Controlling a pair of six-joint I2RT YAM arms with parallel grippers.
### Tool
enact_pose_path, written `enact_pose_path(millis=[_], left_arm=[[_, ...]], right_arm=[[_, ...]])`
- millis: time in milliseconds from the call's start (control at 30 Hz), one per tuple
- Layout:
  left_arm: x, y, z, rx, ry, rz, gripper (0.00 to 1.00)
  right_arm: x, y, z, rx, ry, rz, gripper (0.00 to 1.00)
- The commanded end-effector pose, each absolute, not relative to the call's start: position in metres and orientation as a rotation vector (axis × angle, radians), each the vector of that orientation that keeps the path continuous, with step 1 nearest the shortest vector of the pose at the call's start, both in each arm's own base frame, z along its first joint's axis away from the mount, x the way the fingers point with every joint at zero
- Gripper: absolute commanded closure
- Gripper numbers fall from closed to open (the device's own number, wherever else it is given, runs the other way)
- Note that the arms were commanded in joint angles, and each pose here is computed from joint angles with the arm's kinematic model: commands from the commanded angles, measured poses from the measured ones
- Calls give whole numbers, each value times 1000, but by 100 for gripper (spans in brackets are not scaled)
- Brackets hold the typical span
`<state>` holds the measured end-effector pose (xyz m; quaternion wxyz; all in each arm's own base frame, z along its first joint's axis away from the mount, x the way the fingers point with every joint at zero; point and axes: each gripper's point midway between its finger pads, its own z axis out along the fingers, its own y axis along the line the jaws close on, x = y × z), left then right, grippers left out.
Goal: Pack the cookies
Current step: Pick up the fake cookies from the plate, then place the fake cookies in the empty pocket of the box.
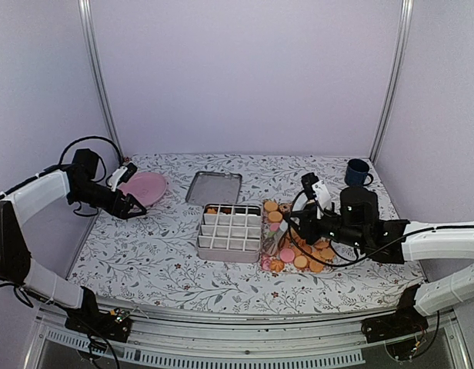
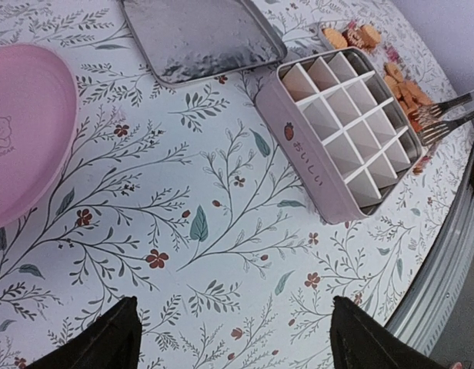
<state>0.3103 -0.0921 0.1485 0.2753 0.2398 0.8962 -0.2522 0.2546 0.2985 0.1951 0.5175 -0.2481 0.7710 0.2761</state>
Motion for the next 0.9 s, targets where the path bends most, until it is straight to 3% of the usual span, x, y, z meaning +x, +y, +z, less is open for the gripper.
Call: enact_pose_path(millis=[0,233,467,867], left_arm=[[313,-90,159,631,2390,-673,15],[312,-90,158,633,2391,-672,15],[310,-90,158,632,2393,-667,15],[305,-88,160,646,2393,-638,14]], right_arm=[[258,300,242,-542,1744,688,100],[270,303,278,-543,1659,633,100],[308,351,313,-641,1567,572,100],[365,409,283,-791,1583,482,97]])
